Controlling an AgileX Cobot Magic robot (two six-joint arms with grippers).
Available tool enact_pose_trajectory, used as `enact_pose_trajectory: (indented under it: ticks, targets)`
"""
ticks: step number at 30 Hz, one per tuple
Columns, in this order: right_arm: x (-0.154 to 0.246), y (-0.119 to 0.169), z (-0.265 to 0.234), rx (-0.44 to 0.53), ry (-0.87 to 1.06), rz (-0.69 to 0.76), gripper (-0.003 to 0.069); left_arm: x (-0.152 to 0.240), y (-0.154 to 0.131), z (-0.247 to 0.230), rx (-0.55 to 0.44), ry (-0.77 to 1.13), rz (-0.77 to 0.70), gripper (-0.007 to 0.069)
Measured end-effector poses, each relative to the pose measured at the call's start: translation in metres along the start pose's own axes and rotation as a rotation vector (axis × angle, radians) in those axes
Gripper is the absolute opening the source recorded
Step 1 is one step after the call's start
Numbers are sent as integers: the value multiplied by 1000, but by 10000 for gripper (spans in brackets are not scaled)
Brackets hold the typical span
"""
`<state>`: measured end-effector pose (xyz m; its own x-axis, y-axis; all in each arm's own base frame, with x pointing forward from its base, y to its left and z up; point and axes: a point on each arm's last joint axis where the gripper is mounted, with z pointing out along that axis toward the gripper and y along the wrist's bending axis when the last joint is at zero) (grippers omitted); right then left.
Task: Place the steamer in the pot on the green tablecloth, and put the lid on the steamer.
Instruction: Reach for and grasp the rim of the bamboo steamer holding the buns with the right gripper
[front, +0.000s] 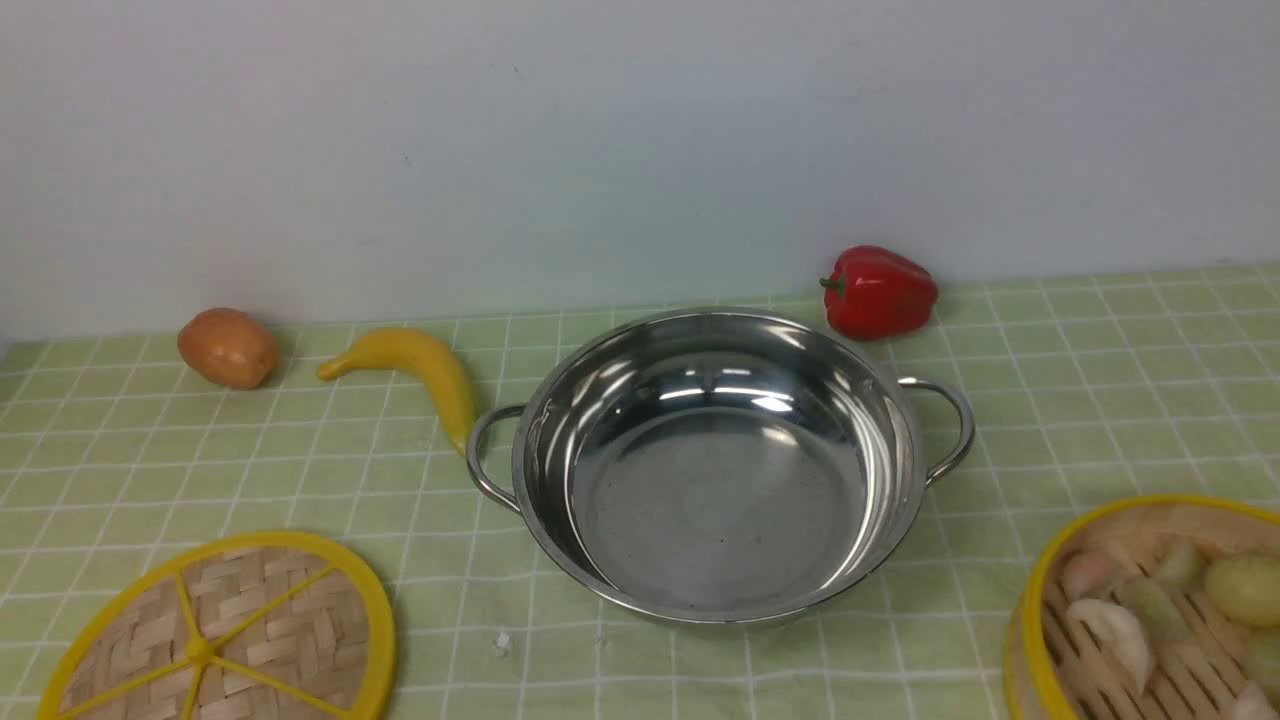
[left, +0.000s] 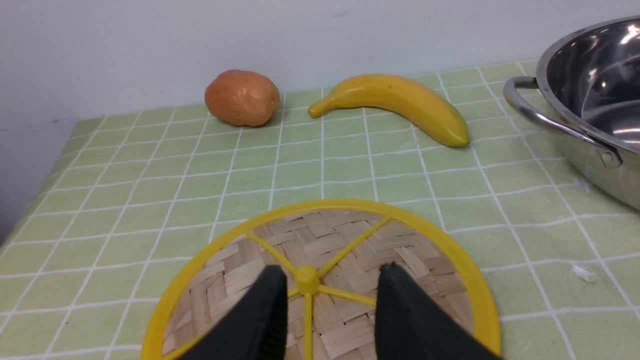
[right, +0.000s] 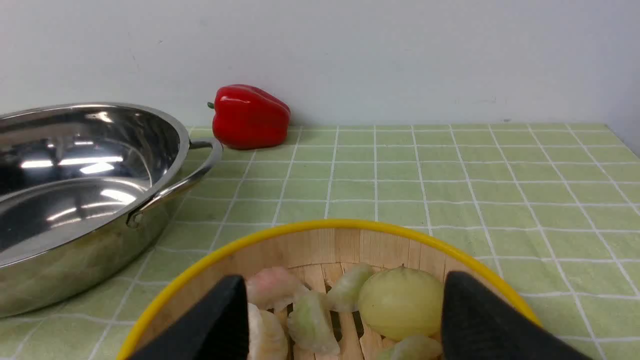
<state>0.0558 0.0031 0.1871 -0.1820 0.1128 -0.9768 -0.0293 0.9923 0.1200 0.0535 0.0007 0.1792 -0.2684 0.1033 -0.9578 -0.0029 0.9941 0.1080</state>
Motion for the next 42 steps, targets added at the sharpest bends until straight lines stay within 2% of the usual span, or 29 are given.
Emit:
enact_pose_trajectory:
  ticks: [34,39,42]
  targets:
    - [0,0,0,0,0,0,505,0,0,0,0,0,0,243]
    - [-11,1,-1,-14,-87,32,505,0,0,0,0,0,0,243]
    - [-50,7,-16,-39,-204,65,505,0,0,0,0,0,0,243]
